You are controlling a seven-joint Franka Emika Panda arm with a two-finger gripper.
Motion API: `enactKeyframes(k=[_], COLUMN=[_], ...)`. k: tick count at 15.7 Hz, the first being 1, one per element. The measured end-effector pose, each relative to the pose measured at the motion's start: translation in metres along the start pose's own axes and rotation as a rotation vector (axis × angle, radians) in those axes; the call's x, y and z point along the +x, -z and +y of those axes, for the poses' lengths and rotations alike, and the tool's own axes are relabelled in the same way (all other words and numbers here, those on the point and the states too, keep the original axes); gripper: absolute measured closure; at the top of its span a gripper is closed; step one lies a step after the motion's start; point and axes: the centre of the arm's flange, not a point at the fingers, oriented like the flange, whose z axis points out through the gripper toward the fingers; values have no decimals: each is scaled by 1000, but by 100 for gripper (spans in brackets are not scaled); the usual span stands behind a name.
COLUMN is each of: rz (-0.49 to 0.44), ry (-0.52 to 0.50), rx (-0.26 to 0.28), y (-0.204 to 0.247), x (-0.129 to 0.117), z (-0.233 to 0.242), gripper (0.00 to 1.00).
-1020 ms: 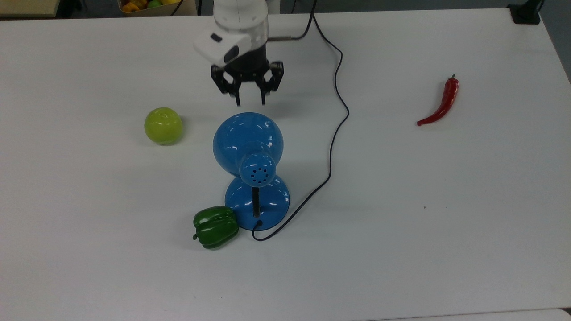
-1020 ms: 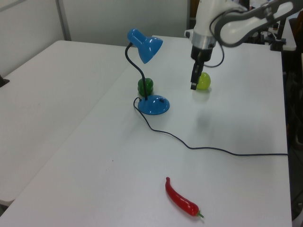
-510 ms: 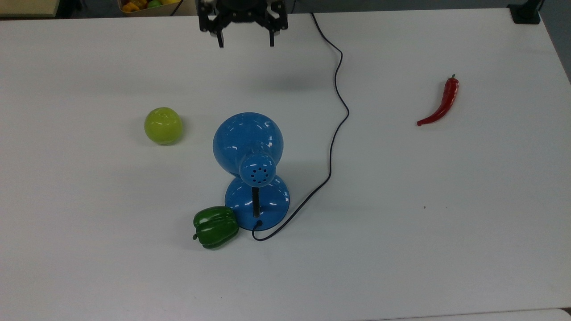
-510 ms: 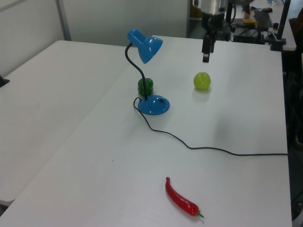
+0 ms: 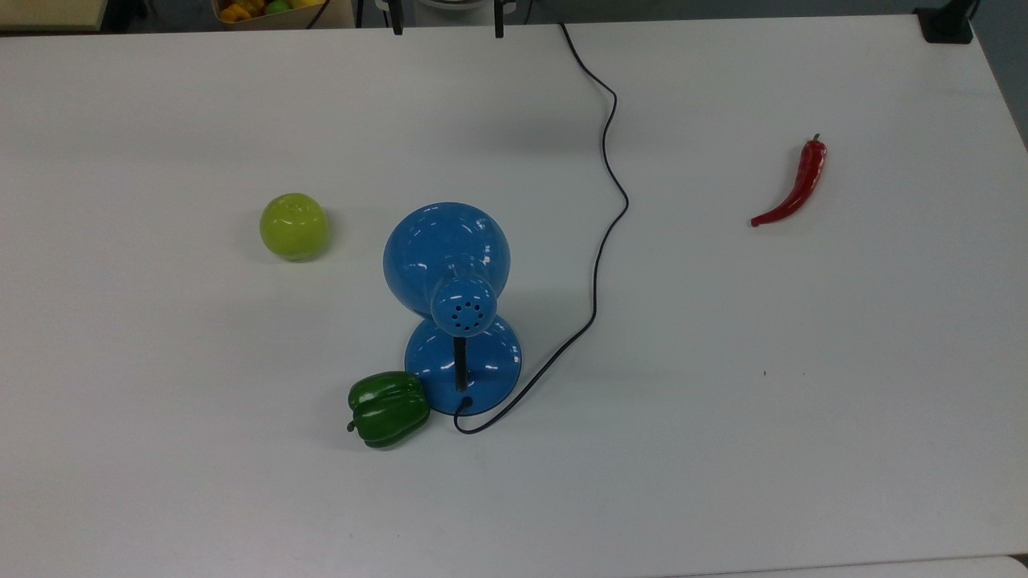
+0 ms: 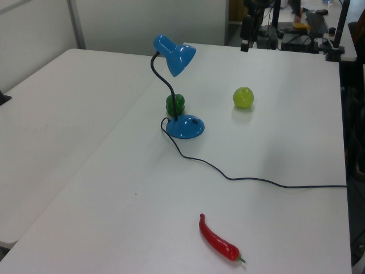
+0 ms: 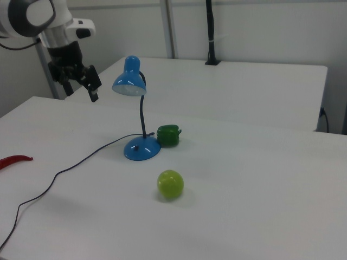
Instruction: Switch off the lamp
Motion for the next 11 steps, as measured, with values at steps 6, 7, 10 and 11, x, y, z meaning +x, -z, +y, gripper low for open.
enactKeyframes(k=[6, 7, 10, 11], rz=[-3, -4, -5, -5], ry=[135, 145, 157, 158], rx=[-1, -1, -1, -1], y=[-2, -3, -4, -4], x=[3, 3, 4, 4], z=[2, 2, 2, 1], gripper=[0, 0, 0, 0])
